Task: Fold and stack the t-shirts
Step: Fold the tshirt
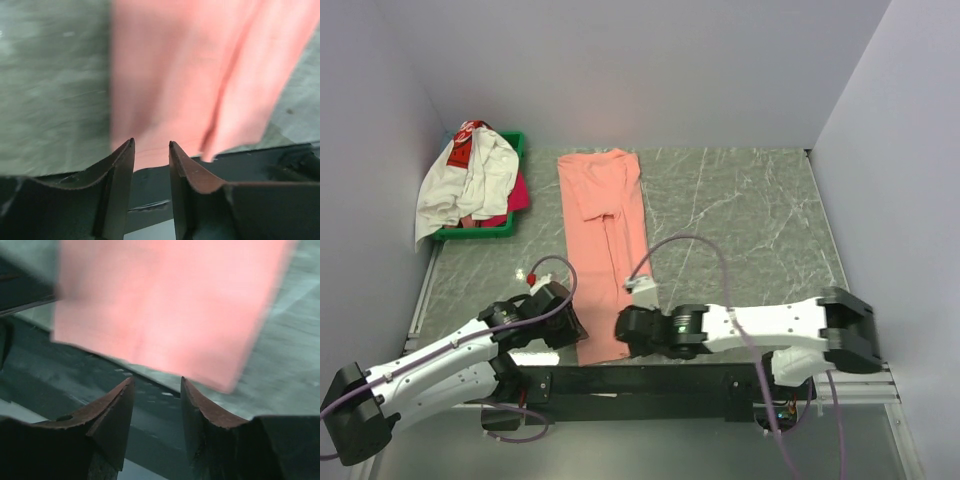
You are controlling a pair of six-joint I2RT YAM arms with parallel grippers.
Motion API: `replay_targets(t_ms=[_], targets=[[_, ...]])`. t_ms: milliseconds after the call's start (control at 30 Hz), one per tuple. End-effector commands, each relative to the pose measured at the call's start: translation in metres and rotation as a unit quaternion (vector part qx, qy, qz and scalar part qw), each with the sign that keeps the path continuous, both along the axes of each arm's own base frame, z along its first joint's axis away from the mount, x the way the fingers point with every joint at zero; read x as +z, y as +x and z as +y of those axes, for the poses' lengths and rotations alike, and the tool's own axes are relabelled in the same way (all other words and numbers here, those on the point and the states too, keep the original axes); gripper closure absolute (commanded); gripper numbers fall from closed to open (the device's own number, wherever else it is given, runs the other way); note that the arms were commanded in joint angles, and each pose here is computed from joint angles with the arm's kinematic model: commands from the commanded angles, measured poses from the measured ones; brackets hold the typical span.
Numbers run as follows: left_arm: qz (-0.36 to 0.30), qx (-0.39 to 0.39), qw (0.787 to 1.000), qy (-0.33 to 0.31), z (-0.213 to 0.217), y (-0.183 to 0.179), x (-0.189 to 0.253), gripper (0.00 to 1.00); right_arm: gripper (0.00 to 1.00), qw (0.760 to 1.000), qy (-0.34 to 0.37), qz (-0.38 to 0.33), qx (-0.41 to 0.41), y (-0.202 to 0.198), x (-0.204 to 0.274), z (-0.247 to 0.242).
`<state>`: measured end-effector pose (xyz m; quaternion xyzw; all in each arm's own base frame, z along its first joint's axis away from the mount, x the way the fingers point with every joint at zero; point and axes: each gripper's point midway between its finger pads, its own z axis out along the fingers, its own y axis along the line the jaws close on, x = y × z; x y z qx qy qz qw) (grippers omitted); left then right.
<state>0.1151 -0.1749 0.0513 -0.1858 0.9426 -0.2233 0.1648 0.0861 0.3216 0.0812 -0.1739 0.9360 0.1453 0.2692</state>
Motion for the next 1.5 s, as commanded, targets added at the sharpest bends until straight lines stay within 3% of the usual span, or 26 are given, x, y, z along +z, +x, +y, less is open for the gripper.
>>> replay_targets(t_ms=[0,367,700,900,1033,1167,1200,1267,1300,1333,1467], targets=[[0.019,0.041,0.998,0.044,0.024,-0.006,-0.002,0.63,0.51,0.997,-0.006,-0.002,-0.080,0.019,-0.004,-0.052],[0.046,0.005,0.999,0.014,0.009,-0.017,-0.013,0.59,0.52,0.990,0.068,0.065,-0.100,0.019,-0.028,-0.072],[0.074,0.010,0.997,0.025,0.016,-0.031,-0.032,0.57,0.50,0.987,0.085,0.093,-0.102,0.015,-0.043,-0.065],[0.083,-0.003,0.996,0.014,0.006,-0.038,-0.037,0.50,0.50,0.986,0.075,0.110,-0.105,0.010,-0.057,-0.065],[0.091,-0.007,0.996,0.014,0.005,-0.045,-0.042,0.54,0.50,0.985,0.071,0.115,-0.109,0.009,-0.062,-0.065],[0.098,-0.007,0.995,0.006,0.003,-0.049,-0.044,0.76,0.52,0.985,0.066,0.118,-0.107,0.008,-0.066,-0.066],[0.099,-0.009,0.995,0.003,0.002,-0.050,-0.043,0.88,0.54,0.985,0.066,0.118,-0.109,0.008,-0.067,-0.067],[0.098,-0.011,0.995,0.003,0.002,-0.050,-0.041,0.99,0.73,0.985,0.059,0.119,-0.108,0.008,-0.069,-0.070],[0.099,-0.012,0.995,0.004,0.002,-0.050,-0.038,0.99,0.86,0.986,0.054,0.119,-0.108,0.007,-0.070,-0.073],[0.100,-0.013,0.995,0.005,0.003,-0.051,-0.037,0.99,0.91,0.986,0.051,0.120,-0.106,0.006,-0.070,-0.076],[0.113,-0.018,0.993,0.005,0.003,-0.060,-0.036,0.99,1.00,0.989,0.023,0.115,-0.094,0.002,-0.071,-0.088]])
